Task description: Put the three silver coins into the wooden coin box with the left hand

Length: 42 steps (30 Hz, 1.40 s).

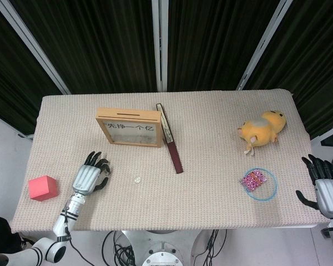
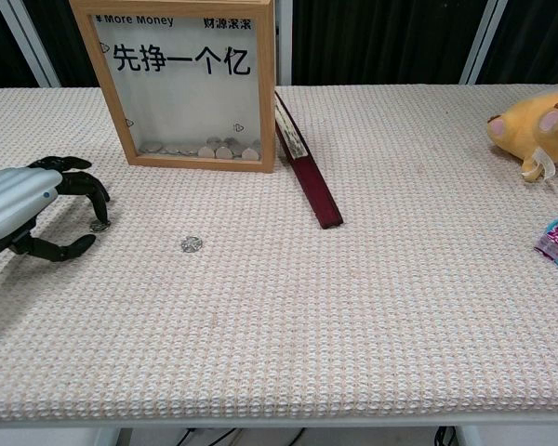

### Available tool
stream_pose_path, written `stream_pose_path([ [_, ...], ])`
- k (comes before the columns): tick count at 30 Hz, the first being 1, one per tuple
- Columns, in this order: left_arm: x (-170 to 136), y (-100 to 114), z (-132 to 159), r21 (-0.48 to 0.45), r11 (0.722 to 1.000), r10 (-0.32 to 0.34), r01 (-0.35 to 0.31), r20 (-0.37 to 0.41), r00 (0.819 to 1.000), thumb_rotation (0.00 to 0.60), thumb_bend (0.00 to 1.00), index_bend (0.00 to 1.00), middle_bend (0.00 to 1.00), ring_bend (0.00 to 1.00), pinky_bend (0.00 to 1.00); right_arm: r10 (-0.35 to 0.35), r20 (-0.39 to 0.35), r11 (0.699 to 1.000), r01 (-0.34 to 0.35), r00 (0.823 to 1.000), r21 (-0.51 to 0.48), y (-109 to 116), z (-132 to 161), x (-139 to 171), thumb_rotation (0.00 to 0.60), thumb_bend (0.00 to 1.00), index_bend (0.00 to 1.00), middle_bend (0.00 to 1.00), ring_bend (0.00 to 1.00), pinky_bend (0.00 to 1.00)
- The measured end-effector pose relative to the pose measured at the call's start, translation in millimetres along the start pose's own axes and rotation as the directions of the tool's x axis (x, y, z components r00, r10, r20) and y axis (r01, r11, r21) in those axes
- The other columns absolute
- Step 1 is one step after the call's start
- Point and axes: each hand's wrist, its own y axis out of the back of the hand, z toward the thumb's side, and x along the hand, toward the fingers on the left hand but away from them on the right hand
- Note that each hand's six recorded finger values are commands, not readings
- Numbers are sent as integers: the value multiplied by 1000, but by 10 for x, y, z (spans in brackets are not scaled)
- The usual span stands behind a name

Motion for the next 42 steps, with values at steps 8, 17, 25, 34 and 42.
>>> stream_pose_path([
  [8, 8, -2, -19, 11, 1000, -1, 1, -8, 1000, 600, 310, 436, 245, 51, 14, 1, 5, 1000, -1, 1000, 2, 2, -15, 0, 600, 216, 0, 0, 0, 0],
  [17, 8, -13, -24, 9, 1000, -7, 7, -11, 1000, 600, 309, 429, 244, 51, 10, 9, 0, 1000, -9, 1000, 1, -30, 3, -5, 600, 218, 0, 0, 0, 0],
  [25, 24, -14, -7, 12, 1000, -8, 8, -4, 1000, 600, 302, 425, 243, 51, 8, 9, 5, 1000, -9, 1000, 2, -34, -14, -5, 600, 222, 0, 0, 0, 0],
  [34, 39, -22, 17, 17, 1000, -9, 9, 2, 1000, 600, 302, 425, 244, 51, 7, 9, 6, 1000, -9, 1000, 2, -36, -25, -8, 600, 223, 0, 0, 0, 0],
  [42, 49, -32, 12, 24, 1000, -15, 15, 0, 1000, 600, 301, 424, 243, 51, 7, 10, 7, 1000, -10, 1000, 1, -38, -32, -10, 600, 224, 0, 0, 0, 0],
])
